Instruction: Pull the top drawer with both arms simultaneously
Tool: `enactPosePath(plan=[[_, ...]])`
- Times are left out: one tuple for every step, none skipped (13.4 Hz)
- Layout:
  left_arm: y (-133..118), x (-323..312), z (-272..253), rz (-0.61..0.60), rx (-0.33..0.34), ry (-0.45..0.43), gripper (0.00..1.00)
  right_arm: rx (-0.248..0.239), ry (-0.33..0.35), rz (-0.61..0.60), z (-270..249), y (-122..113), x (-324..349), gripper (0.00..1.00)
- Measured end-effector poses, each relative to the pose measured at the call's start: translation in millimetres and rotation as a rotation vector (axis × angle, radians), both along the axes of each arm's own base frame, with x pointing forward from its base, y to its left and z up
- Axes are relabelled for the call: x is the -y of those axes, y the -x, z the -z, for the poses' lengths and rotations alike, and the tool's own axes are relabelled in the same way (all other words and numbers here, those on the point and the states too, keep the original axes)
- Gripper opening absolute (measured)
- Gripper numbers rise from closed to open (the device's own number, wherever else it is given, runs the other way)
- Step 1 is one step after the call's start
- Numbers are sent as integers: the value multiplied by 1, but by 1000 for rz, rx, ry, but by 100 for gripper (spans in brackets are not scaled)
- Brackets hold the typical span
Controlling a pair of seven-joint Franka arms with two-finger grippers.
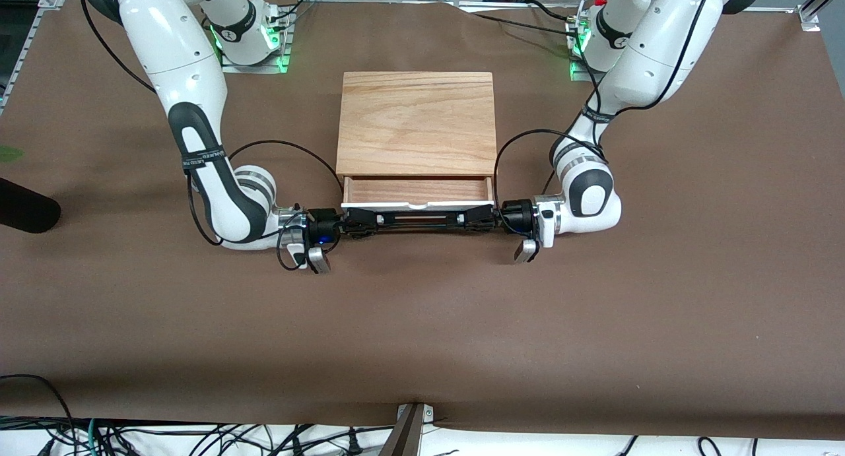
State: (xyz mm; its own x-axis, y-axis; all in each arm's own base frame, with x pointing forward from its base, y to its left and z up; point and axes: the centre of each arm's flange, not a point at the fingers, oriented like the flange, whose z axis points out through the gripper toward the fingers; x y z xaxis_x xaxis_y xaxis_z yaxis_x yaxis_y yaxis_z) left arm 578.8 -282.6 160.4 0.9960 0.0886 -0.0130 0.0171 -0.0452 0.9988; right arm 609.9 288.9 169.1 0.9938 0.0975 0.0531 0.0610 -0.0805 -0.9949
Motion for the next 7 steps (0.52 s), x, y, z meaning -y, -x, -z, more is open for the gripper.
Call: enactPosePath(plan=[[-2,0,0,0,-3,0,19,0,0,1,0,-2,0,18],[-4,0,0,0,-6,0,19,0,-2,2,0,-3,0,18],[-6,-1,0,2,-9,-1,19,0,-3,3,1,-6,0,18],[-9,-1,-1,9,-10,-5,19,1,-4,4,1,-7,0,18],[-12,-1,-1,12,-13,-5,19,1,-4,5,1,-9,0,18],[-13,-1,-1,14,-16,-6,19,-1,-5,5,2,-10,-1,18],[-14,-1,-1,14,-18,-7,19,-9,-6,5,2,-11,-1,18]])
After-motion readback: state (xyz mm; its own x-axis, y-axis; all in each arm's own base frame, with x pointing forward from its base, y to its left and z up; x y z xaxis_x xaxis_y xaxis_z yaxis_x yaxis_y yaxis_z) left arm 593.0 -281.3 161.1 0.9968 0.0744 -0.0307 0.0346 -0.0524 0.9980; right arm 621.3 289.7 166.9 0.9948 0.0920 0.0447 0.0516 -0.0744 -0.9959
